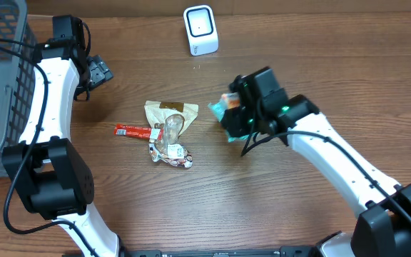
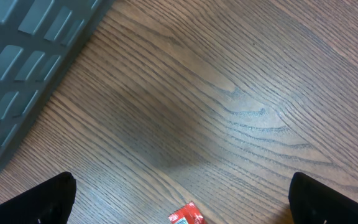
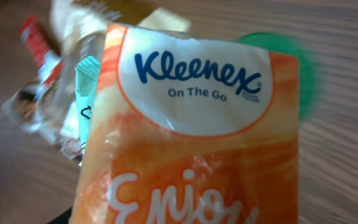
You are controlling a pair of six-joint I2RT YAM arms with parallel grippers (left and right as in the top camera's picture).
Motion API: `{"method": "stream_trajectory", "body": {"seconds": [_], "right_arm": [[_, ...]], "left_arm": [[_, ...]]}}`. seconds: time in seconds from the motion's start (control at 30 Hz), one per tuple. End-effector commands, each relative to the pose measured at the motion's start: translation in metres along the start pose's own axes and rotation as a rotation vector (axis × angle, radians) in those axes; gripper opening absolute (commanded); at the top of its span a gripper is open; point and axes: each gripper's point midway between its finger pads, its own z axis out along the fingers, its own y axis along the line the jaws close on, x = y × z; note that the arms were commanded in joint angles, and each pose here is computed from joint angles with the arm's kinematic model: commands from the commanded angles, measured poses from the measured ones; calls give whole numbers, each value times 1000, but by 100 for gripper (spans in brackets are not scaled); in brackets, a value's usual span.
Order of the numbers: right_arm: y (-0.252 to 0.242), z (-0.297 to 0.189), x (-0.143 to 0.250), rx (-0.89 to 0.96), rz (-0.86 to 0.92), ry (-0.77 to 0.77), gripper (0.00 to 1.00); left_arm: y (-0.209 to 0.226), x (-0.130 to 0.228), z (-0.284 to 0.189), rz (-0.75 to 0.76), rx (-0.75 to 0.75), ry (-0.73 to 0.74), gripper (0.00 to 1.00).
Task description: Scan the item barcode
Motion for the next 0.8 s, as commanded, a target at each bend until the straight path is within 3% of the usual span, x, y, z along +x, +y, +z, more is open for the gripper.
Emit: {"method": "stream_trajectory", "body": {"seconds": [0.0, 0.07, 0.13, 0.17, 0.43, 0.7, 0.77], "right_arm": [[45, -10, -2, -78, -145, -23, 57], [60, -7, 7, -90, -232, -6, 70], [69, -5, 12, -67, -294, 0, 96], [70, -4, 13, -44, -309, -3, 100], [52, -4, -2, 106, -323, -68, 100], [56, -8, -31, 96, -316, -187, 100], [40, -15, -49, 189, -226, -265, 100]], "left_arm": [[-6, -6, -8, -6, 20, -22, 100], [-6, -6, -8, -6, 20, -22, 100], [-6, -6, -8, -6, 20, -22, 100], [-6, -6, -8, -6, 20, -22, 100], [-6, -6, -8, -5, 20, -22, 100], [-6, -6, -8, -6, 20, -22, 100], [-6, -6, -8, -6, 20, -22, 100]]}}
